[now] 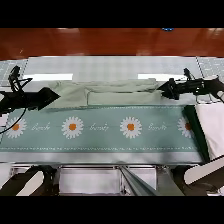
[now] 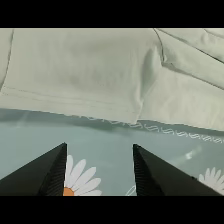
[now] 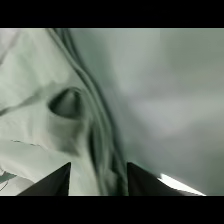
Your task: Fold the shirts.
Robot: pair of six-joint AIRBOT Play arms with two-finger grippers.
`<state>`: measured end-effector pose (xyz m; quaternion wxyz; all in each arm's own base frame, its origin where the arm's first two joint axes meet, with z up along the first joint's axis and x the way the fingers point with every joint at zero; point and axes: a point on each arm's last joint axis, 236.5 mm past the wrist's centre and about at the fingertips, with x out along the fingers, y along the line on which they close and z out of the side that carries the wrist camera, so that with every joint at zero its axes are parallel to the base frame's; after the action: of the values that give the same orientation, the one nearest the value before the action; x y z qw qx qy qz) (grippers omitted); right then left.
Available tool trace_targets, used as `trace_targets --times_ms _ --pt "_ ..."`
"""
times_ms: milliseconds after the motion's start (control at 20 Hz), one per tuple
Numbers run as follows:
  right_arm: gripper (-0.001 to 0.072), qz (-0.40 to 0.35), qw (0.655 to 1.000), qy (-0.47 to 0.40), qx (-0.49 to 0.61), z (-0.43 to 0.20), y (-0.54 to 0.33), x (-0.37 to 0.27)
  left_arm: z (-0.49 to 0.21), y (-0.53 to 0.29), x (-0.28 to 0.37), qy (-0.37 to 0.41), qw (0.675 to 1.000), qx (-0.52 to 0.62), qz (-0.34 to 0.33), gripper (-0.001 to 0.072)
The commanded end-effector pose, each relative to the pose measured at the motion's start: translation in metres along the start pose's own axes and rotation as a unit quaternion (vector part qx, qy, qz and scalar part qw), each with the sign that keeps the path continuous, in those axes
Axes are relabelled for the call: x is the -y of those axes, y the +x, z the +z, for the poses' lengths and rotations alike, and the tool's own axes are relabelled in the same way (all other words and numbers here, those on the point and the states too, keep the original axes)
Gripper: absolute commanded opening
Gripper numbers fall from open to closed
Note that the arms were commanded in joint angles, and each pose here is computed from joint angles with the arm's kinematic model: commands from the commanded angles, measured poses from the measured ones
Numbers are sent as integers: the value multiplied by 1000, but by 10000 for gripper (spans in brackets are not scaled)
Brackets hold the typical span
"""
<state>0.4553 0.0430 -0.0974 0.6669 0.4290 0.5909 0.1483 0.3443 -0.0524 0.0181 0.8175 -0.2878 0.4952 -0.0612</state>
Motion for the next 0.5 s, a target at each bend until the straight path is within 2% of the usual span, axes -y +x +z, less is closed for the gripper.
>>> trace_targets --times_ms 0,150,200,250,300,350,450 --pt "423 -4 999 -14 -30 1 32 -15 1 2 1 -4 1000 3 -3 505" --pt "418 -6 999 -28 -20 13 46 -33 3 2 2 -6 1000 6 -6 505" --pt "392 -6 1000 -28 -14 18 48 -38 3 2 2 -6 1000 6 -6 505" --pt "275 -6 999 -30 -10 21 49 -43 3 2 2 -6 1000 6 -6 504" --pt "63 -5 999 -38 -11 20 48 -47 3 2 2 -6 1000 6 -6 505" --pt "19 -1 999 -50 -20 17 46 -51 3 2 2 -6 1000 6 -6 505" --pt "19 2 997 -67 -37 10 36 -56 4 1 3 -5 1000 7 -6 504"
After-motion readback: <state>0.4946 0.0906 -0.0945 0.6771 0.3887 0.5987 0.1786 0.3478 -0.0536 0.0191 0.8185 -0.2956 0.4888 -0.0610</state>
